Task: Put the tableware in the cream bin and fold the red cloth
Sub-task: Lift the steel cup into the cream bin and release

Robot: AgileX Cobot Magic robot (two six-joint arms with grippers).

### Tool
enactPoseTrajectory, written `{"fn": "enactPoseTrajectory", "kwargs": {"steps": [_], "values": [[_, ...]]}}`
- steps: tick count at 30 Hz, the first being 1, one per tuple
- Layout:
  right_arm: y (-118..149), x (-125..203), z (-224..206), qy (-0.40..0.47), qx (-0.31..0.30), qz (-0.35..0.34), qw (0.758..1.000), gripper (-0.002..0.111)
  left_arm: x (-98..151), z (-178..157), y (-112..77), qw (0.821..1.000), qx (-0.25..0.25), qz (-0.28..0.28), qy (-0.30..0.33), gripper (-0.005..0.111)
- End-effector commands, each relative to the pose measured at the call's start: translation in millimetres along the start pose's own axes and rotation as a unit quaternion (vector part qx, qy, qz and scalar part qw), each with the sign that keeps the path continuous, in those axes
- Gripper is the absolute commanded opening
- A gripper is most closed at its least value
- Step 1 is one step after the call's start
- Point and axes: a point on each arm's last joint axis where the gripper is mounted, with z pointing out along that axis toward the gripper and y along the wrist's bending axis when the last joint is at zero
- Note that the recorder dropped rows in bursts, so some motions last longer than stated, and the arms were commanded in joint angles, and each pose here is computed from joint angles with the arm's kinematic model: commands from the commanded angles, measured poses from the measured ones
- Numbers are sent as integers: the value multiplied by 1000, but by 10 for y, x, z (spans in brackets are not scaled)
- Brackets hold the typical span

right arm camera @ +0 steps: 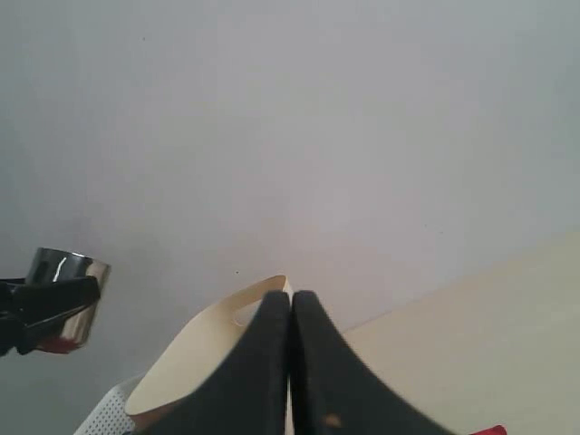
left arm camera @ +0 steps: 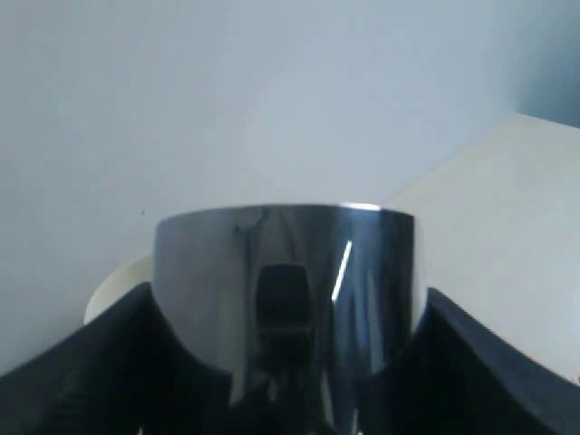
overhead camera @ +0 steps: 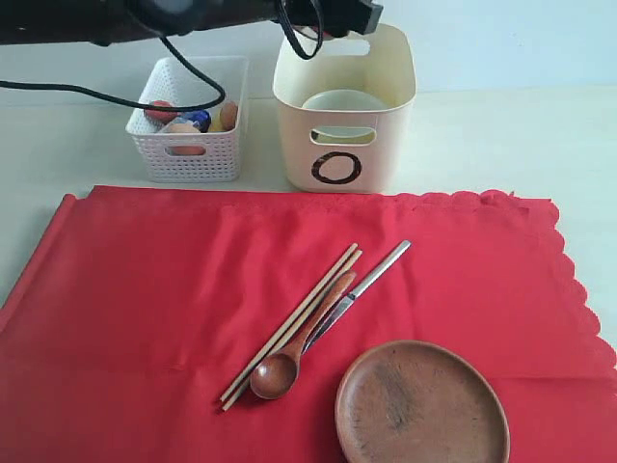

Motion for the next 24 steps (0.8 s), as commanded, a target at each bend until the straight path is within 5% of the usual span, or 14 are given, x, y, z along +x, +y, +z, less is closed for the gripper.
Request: {"fn": "enactPoseTrajectory", "kwargs": {"steps": [1,19,24], "values": [[-5,0,-3,-4,0,-6,1000,0,97,175,116,999,-24,-33,-5,0],[-5,0,-3,-4,0,-6,1000,0,415,747,77,996,8,-58,60,1],[-4,1,-3,-3,-1,-6,1000,0,444,763,74,996,8,-58,62,27]]}}
